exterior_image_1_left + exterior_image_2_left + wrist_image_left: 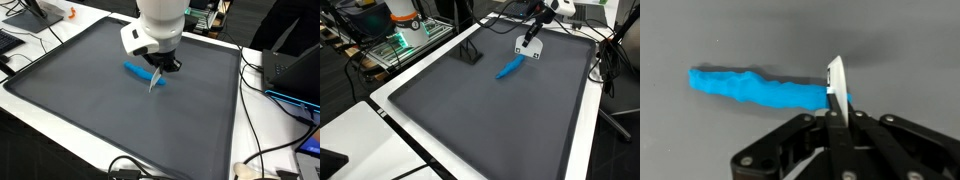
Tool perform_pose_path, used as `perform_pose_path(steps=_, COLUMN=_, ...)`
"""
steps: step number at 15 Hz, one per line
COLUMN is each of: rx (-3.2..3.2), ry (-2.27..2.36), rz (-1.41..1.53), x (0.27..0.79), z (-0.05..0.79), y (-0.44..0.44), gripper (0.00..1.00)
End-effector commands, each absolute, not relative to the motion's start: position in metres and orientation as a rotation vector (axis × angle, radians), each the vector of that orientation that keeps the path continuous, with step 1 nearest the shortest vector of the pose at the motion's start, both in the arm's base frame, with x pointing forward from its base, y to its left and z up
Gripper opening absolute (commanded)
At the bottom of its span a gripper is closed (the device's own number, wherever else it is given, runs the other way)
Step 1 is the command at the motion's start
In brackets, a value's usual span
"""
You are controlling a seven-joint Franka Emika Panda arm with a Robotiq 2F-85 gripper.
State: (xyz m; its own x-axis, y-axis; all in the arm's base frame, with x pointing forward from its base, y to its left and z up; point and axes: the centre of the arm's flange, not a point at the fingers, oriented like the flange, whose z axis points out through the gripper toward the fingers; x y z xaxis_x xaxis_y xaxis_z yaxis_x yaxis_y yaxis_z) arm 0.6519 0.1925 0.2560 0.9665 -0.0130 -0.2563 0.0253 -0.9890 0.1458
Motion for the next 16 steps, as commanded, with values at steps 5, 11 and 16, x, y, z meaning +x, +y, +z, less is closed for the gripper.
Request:
perform_pose_path(steps=5, rx=2.930, ry=0.034, rz=-0.337, x=0.655, z=0.244, y=0.193, gripper=0.01)
perform_pose_path(steps=11, rx=2.906, ry=0.094, rz=-0.325, x=0.654, z=0.237, y=0.197, gripper=0.01)
perform_pose_path(steps=16, rx=2.899, ry=0.101, rz=-0.382, x=0.653, z=0.228, y=0.194, gripper=0.01)
